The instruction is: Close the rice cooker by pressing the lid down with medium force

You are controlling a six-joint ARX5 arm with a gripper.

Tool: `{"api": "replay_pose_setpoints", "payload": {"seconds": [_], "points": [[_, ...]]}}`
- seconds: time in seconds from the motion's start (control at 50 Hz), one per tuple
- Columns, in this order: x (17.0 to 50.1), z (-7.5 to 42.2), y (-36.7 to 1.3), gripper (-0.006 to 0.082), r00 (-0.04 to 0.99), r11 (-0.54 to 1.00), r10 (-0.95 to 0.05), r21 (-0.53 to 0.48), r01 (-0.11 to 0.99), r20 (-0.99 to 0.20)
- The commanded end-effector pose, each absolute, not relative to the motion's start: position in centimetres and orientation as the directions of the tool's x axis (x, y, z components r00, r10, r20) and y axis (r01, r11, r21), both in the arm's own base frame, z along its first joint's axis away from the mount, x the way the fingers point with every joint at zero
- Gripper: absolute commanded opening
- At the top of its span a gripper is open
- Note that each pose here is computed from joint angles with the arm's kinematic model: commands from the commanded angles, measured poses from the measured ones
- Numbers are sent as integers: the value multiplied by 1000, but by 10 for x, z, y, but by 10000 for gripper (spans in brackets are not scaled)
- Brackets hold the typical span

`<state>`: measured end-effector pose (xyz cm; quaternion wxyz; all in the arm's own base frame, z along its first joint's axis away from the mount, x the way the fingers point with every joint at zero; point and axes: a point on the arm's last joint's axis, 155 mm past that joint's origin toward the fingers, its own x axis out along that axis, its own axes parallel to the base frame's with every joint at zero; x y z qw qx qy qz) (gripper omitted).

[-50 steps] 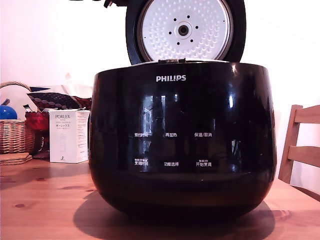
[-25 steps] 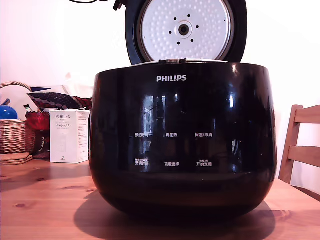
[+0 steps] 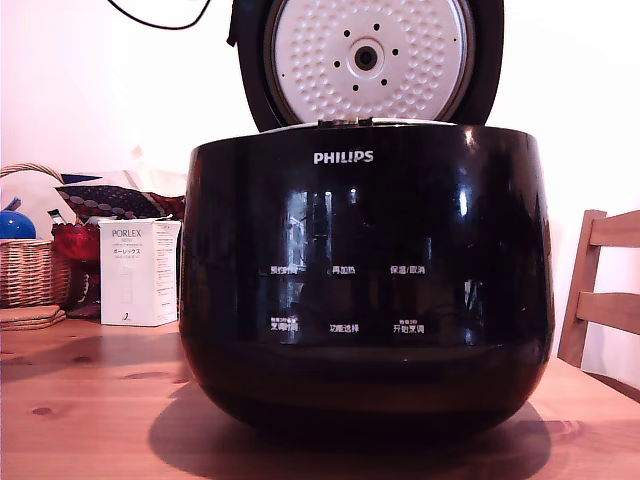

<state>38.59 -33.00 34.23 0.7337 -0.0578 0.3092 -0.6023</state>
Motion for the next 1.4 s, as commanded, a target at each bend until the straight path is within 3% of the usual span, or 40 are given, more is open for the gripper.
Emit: {"api": "replay_pose_setpoints", "payload": {"seconds": [0.0,0.28,0.58,0.84,1.38], "points": [[376,326,-343,-22,20,242,-915,-508,827,-403],[348,314,-357,-22,-59,221,-895,-554,803,-443],[357,284,-360,-22,67,384,-796,-416,824,-602],[361,268,-349,-22,109,467,-729,-376,800,-676],[368,258,-343,-22,174,535,-661,-297,791,-730]]}}
